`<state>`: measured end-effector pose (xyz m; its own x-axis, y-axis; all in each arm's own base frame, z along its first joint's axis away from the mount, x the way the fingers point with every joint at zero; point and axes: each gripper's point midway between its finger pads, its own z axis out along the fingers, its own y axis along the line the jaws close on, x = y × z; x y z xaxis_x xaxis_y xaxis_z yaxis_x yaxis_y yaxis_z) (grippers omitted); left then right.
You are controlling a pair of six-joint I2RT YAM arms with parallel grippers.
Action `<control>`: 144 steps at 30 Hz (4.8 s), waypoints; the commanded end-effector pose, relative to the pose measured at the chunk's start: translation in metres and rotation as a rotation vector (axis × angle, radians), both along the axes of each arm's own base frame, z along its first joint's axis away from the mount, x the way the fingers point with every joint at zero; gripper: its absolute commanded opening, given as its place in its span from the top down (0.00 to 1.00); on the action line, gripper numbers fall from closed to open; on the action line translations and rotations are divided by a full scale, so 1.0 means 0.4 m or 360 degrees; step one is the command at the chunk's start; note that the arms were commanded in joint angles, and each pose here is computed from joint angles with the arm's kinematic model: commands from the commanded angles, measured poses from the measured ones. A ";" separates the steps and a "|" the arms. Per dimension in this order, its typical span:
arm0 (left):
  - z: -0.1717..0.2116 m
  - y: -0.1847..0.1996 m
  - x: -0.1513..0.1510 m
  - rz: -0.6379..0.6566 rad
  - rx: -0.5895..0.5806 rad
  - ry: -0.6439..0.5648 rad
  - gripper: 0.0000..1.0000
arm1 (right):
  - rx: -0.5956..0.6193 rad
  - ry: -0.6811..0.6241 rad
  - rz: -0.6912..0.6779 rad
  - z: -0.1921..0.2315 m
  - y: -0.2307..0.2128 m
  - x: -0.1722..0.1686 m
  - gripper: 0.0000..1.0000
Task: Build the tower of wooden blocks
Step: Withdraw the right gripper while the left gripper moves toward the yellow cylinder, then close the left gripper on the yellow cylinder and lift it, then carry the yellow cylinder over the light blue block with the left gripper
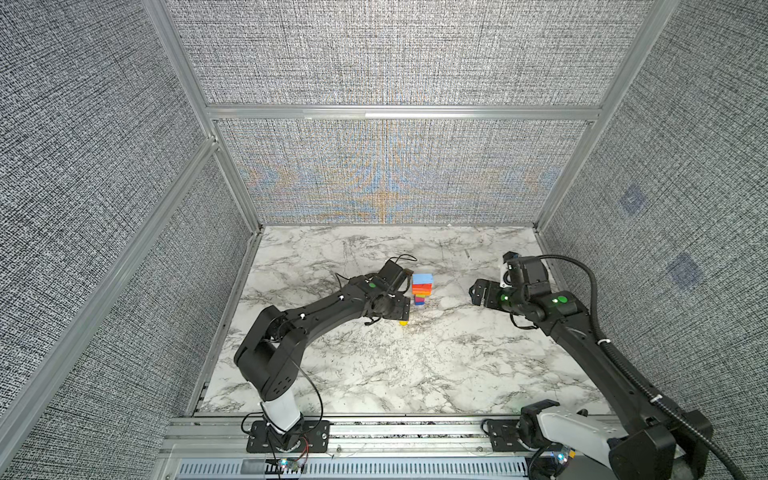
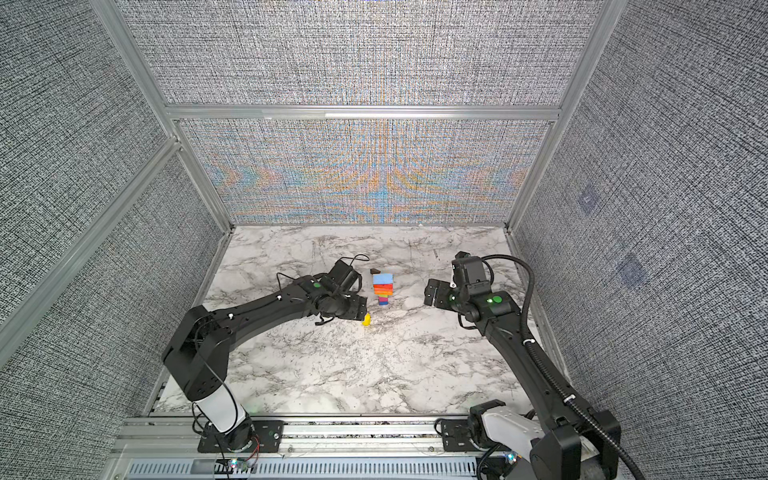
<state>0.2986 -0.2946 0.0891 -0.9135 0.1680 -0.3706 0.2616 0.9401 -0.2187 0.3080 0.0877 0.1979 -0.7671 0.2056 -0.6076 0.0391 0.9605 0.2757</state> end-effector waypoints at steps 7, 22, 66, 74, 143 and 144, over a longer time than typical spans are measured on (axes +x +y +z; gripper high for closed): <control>-0.048 -0.045 0.003 -0.0091 0.0044 0.0065 0.23 | -0.0029 -0.0044 0.0056 -0.001 -0.003 -0.006 0.01; -0.116 -0.078 -0.004 -0.0146 0.0087 0.0169 0.38 | -0.0043 -0.0035 0.0073 -0.019 -0.005 0.005 0.01; -0.076 -0.063 0.001 -0.0115 0.0109 0.0127 0.72 | -0.0028 0.0016 0.0087 -0.041 0.000 0.014 0.01; 0.021 -0.047 0.000 -0.0152 0.0127 0.0063 0.72 | -0.0011 0.0064 0.0118 -0.050 0.011 0.016 0.01; 0.226 -0.223 0.164 -0.0686 0.0229 -0.0123 0.71 | 0.0173 0.0130 0.0190 -0.108 0.052 0.043 0.01; 0.223 -0.225 0.165 -0.0688 0.0230 -0.0119 0.71 | 0.0172 0.0131 0.0190 -0.109 0.052 0.043 0.01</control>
